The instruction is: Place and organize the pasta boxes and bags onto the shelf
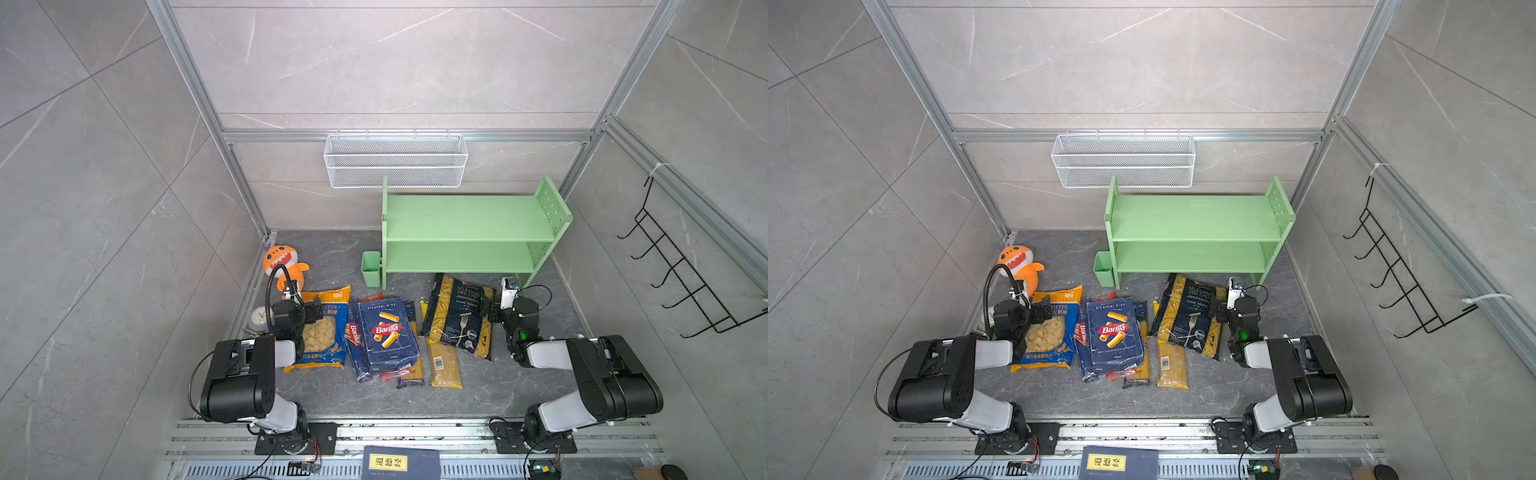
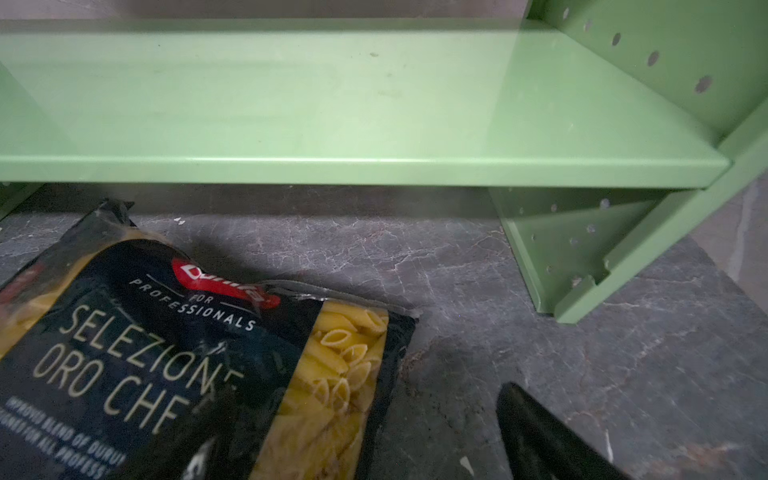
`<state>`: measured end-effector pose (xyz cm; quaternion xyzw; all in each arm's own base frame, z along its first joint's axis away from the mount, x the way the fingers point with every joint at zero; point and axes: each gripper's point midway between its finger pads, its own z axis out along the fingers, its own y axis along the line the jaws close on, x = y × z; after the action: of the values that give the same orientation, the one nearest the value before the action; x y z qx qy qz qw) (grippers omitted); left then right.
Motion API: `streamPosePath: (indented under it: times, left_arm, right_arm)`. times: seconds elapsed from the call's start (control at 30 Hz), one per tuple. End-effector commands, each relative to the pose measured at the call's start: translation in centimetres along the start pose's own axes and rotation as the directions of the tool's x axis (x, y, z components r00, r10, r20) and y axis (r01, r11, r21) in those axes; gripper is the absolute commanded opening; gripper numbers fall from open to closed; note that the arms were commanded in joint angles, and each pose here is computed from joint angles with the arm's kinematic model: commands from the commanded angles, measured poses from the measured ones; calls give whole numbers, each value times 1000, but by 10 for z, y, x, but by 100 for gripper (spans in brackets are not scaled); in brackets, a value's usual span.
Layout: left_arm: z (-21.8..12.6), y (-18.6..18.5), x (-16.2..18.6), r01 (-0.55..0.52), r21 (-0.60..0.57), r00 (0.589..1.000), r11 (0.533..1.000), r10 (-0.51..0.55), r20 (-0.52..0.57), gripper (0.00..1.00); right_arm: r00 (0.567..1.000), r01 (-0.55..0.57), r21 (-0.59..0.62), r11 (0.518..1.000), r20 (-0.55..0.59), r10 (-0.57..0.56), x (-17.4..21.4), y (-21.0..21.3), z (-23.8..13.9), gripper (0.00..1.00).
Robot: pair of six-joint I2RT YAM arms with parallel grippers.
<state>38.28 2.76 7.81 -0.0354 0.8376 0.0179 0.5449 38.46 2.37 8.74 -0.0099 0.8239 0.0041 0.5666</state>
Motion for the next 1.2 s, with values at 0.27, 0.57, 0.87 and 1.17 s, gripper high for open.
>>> streamPosePath:
  times: [0.27,0.57,0.87,1.17]
  left_arm:
    - [0,0,-8,7,-8,1000,1000,-7,25,100]
    - [0,0,-8,6,-6,1000,1000,-5,25,100]
    - [0,0,-8,6,-8,1000,1000,-6,27,100]
    - [-1,0,-8,4,-11,1000,1000,-3,28,100]
  right_arm:
    - [1000,23,9,1000,8,-23,-5,0,2,99]
    - [1000,23,9,1000,10,-23,-6,0,2,99]
    - [1000,23,10,1000,5,-23,-5,0,3,99]
    - [999,43,-40,998,7,-43,-5,9,2,99]
